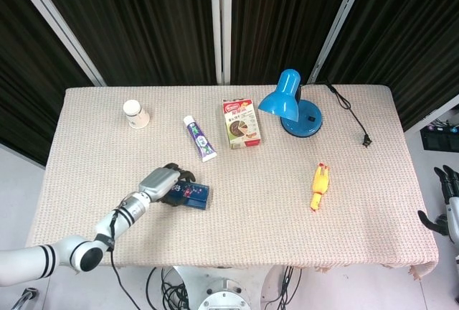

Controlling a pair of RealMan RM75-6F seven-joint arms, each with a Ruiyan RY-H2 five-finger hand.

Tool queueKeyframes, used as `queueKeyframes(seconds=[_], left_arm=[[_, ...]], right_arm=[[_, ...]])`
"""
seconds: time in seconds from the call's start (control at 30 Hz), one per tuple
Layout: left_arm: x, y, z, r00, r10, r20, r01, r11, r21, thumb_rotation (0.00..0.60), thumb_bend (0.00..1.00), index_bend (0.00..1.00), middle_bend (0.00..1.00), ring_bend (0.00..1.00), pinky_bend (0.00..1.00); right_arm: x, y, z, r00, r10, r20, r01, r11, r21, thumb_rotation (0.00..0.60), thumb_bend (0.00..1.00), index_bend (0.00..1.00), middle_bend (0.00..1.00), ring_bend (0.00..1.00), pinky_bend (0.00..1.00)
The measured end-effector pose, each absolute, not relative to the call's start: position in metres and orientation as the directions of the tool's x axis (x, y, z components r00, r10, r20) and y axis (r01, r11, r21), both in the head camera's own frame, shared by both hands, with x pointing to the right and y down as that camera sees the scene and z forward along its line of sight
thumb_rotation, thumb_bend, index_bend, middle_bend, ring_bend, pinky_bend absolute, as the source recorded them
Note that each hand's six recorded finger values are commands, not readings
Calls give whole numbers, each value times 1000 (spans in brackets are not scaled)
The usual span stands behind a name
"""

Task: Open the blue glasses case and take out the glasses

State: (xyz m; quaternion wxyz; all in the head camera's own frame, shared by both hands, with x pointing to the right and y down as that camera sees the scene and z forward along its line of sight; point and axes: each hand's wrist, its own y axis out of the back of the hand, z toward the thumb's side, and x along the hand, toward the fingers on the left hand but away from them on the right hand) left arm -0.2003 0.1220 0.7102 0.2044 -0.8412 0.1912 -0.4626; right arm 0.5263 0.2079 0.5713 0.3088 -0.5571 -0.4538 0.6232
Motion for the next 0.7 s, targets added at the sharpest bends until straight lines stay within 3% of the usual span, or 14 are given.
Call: queueKeyframes(seconds=[0.07, 0.2, 0.53, 0.7], left_arm=[[-199, 120, 711, 501, -526, 688, -133, -832, -539, 600, 511, 184, 127, 50, 104], [-197, 116, 712, 505, -562, 655, -149, -804, -575, 600, 485, 148, 58, 26, 102], [-194, 109, 716, 525, -646, 555, -150, -711, -686, 600, 444, 90, 20, 0, 91], [-195, 107, 707, 540, -676, 501, -171, -671, -721, 600, 369, 86, 16, 0, 89]], right_arm=[[527, 208, 572, -191, 889, -415, 122, -398, -909, 600, 176, 0, 0, 0, 0], [528, 208, 573, -192, 887, -419, 124, -402, -907, 600, 176, 0, 0, 0, 0], [526, 208, 577, -187, 884, -429, 133, -410, -903, 600, 176, 0, 0, 0, 0], [528, 208, 575, -192, 886, -422, 128, -404, -906, 600, 176, 0, 0, 0, 0]])
